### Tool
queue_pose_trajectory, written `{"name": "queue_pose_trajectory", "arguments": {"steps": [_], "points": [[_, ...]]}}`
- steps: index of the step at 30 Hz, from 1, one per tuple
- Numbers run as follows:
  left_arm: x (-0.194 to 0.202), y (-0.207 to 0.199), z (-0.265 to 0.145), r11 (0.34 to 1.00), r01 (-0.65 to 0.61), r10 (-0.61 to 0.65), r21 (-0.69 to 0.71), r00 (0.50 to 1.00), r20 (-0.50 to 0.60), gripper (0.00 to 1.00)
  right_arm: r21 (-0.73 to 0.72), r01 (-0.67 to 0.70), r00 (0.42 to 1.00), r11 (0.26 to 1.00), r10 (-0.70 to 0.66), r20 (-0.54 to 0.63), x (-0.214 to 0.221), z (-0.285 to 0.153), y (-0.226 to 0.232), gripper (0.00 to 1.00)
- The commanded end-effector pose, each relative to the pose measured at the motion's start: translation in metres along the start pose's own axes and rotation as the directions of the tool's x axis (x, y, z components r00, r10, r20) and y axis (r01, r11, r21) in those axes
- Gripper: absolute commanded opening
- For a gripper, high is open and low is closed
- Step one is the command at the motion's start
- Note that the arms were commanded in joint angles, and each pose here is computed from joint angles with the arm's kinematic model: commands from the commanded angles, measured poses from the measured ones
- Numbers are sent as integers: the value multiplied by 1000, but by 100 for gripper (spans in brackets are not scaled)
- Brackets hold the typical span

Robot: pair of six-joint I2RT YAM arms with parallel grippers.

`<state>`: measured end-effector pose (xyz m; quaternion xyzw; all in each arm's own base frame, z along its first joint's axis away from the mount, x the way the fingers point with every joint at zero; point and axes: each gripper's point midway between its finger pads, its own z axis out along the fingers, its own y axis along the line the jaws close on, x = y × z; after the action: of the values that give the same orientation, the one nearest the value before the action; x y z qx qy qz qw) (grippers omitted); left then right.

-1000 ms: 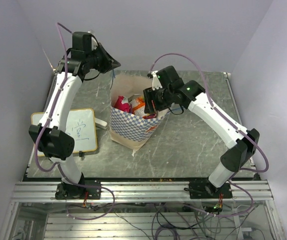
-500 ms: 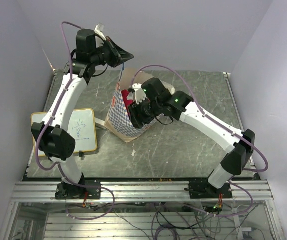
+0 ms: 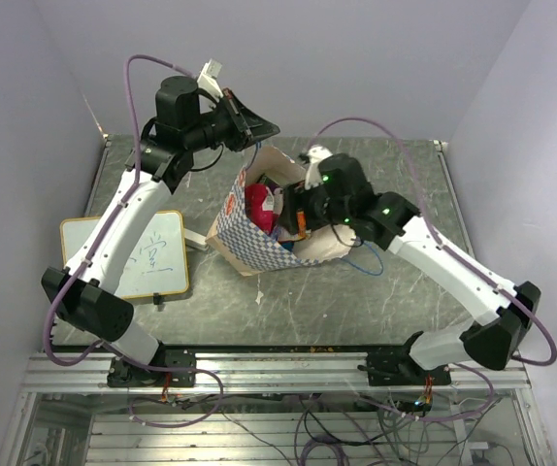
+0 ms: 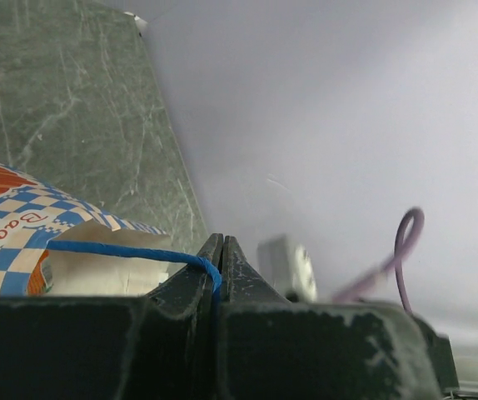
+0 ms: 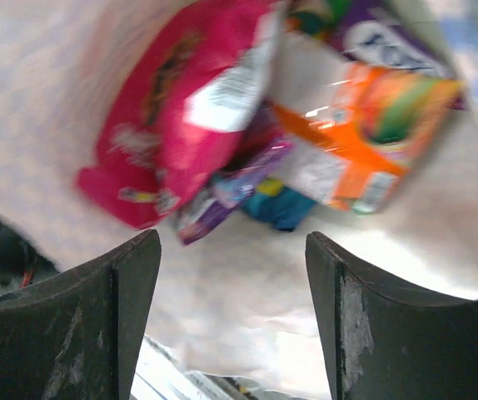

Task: Take the snacks out of the paper bag
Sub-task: Adjust the paper bag at the center of the board, then pick up the snack from the paper bag.

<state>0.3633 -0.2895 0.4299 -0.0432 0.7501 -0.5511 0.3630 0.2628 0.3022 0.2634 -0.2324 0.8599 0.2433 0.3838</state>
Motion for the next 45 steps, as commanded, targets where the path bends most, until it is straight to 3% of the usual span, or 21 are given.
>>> {"name": "queue_pose_trajectory", "arguments": {"steps": [1,10,15,22,32,34,41,45], "points": [[-26,-62,-27,980,-116,93,164,985,144,7,84,-189,979,978,181,98,-19,-1,-56,71],[-23,-62,-22,981,-93,74,171,990,116,7,-70,-294,949,953,300,96,-33,26,-35,76],[-22,-64,-21,979,-88,70,181,992,106,7,1,-266,955,964,263,137,-37,44,-16,86],[-19,-69,-18,976,-85,68,202,993,93,7,178,-238,969,955,223,102,-27,69,-9,87],[-16,-69,-17,973,-82,64,216,994,88,7,202,-237,971,950,225,81,-19,79,-4,64],[-17,-69,-16,973,-85,68,214,994,88,7,206,-226,974,952,216,69,-17,82,-4,54],[-15,-60,-16,982,-95,82,165,993,85,7,201,-203,974,958,177,141,-48,62,-2,2],[-17,-56,-17,985,-102,89,141,991,95,7,226,-210,960,951,157,232,-72,40,-9,0]]}}
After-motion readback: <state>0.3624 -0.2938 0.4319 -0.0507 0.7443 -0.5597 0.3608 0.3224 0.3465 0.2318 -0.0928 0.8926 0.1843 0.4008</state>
